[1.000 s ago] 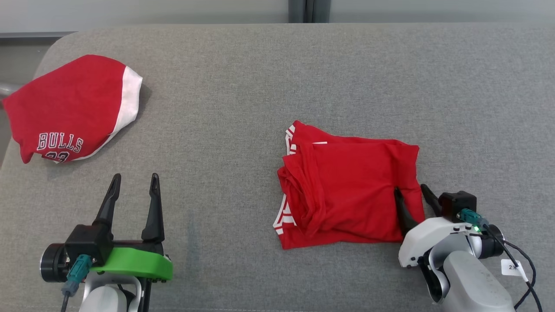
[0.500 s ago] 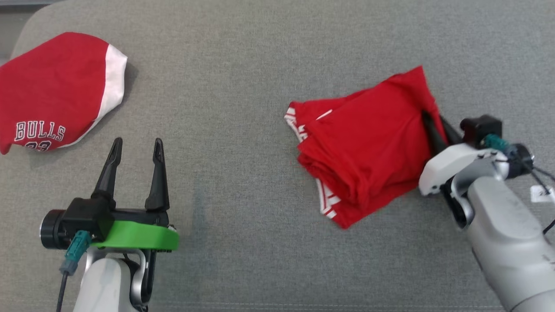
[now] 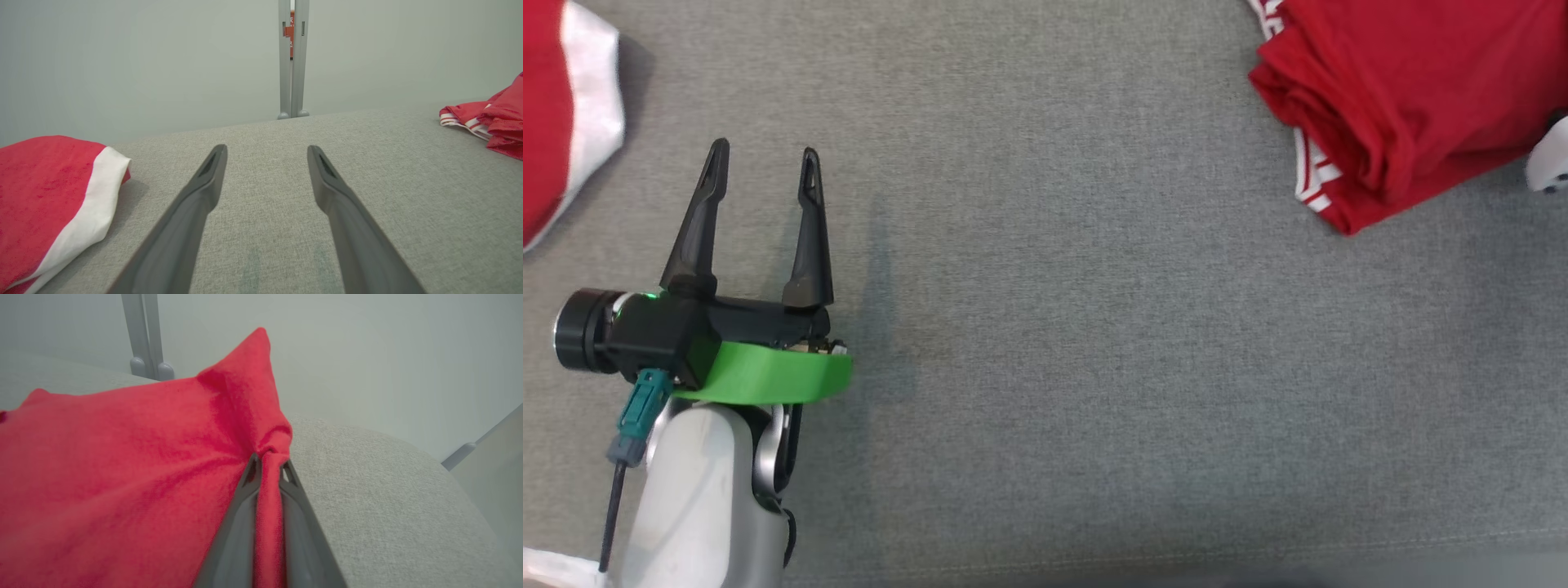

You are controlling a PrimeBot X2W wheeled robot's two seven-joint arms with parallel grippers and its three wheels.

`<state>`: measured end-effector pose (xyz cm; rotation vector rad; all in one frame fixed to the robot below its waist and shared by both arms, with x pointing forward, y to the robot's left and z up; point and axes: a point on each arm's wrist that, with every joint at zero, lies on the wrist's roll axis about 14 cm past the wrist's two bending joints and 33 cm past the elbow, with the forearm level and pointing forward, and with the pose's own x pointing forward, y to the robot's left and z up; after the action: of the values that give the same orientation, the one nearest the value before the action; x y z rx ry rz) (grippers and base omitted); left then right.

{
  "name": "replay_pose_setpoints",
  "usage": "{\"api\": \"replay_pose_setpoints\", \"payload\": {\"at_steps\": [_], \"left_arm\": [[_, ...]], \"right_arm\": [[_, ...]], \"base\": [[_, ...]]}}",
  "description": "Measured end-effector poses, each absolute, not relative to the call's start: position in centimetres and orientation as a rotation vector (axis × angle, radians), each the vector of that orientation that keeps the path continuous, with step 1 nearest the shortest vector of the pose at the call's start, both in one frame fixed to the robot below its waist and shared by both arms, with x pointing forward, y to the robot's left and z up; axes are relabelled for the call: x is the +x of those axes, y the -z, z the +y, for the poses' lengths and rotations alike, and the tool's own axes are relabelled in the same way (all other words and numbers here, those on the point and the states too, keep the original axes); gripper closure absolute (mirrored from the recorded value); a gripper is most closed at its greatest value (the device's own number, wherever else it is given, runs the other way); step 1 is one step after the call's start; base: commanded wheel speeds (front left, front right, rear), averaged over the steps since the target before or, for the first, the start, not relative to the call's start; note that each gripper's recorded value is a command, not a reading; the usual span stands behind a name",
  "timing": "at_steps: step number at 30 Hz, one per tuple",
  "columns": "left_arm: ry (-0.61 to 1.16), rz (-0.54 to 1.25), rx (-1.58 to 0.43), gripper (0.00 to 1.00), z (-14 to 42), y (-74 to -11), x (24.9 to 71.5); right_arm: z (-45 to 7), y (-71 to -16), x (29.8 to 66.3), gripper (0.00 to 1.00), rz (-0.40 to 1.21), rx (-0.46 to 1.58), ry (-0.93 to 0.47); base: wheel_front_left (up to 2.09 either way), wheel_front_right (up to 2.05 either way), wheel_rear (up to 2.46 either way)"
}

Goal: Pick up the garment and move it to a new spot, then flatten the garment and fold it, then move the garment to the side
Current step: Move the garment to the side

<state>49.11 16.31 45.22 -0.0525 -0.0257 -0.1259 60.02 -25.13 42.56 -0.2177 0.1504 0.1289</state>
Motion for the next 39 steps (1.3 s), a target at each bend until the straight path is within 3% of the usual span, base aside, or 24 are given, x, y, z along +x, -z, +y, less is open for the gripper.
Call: {"api": "replay_pose_setpoints", "payload": {"at_steps": [11,26,28,29,39], "left_arm": [[0.333,0.014,-0.023,0.0,10.5,-40.7,53.2],[0.424,0.032,-0.066,0.0,7.0,-38.1,54.2],[0.417,0.028,-0.064,0.0,7.2,-38.3,54.2],[0.416,0.028,-0.064,0.0,7.2,-38.3,54.2],[0.373,0.013,-0.078,0.0,8.3,-39.3,53.8]], "right_arm": [[-36.2,-46.0,60.2,1.0,0.131,-0.375,0.07],[-42.8,-48.5,60.9,1.0,0.212,-0.502,0.19],[-42.9,-48.7,61.2,0.55,0.208,-0.506,0.194],[-42.9,-48.8,61.4,0.0,0.205,-0.506,0.193],[-41.1,-50.3,62.4,0.0,0.126,-0.522,0.148]], "base": [[0.0,0.0,0.0],[0.0,0.0,0.0],[0.0,0.0,0.0],[0.0,0.0,0.0],[0.0,0.0,0.0]]}}
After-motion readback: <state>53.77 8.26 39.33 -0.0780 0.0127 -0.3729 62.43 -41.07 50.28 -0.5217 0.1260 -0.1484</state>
